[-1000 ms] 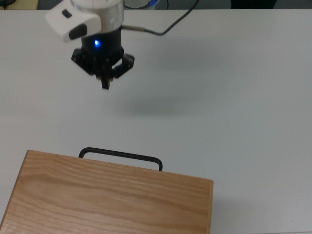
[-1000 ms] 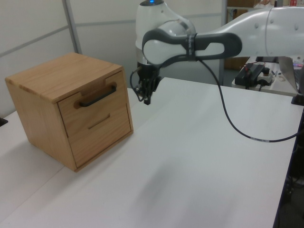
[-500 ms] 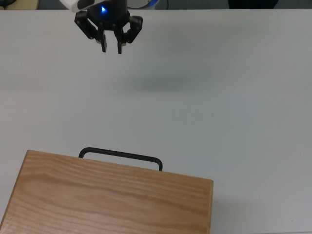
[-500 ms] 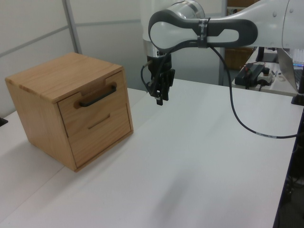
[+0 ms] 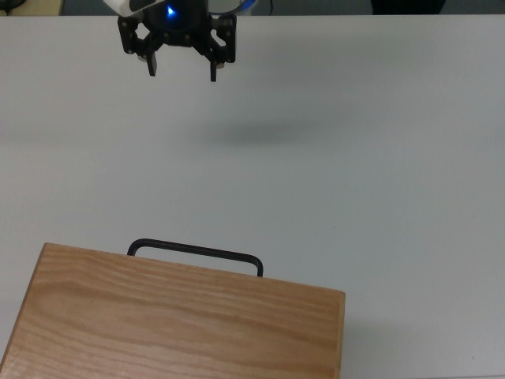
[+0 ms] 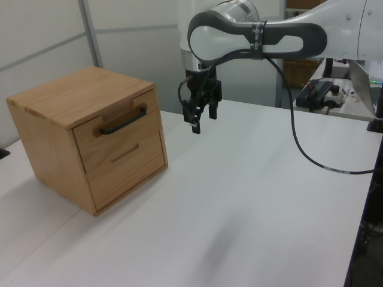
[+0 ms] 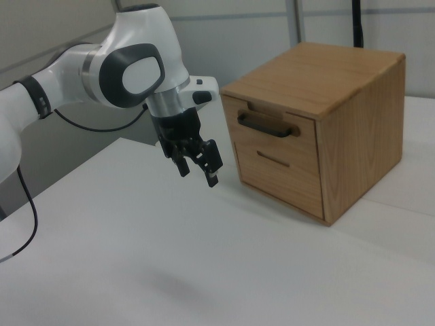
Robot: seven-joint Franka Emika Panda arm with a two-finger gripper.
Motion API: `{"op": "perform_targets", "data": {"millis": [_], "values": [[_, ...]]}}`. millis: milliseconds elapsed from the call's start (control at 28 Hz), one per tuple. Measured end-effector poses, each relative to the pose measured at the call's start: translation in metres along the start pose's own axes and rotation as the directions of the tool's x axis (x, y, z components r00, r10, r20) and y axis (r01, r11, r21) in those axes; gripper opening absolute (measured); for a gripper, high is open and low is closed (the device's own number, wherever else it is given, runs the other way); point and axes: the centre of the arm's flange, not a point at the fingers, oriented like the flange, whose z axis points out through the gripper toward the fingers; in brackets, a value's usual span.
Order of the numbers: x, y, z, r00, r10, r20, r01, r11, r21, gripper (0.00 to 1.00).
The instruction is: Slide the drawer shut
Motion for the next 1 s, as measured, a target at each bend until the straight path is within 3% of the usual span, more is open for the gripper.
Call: {"op": "perform_targets", "data": {"millis": [107,1000], "values": [[0.0000,0.0001,0.0000,1.000,-0.002,0.000,0.002,1.000,0.000,1.00],[-0.0018,0.0004,0.0002,1.000,-0.003,0.012,0.003,1.000,-0.001,1.00]]}}
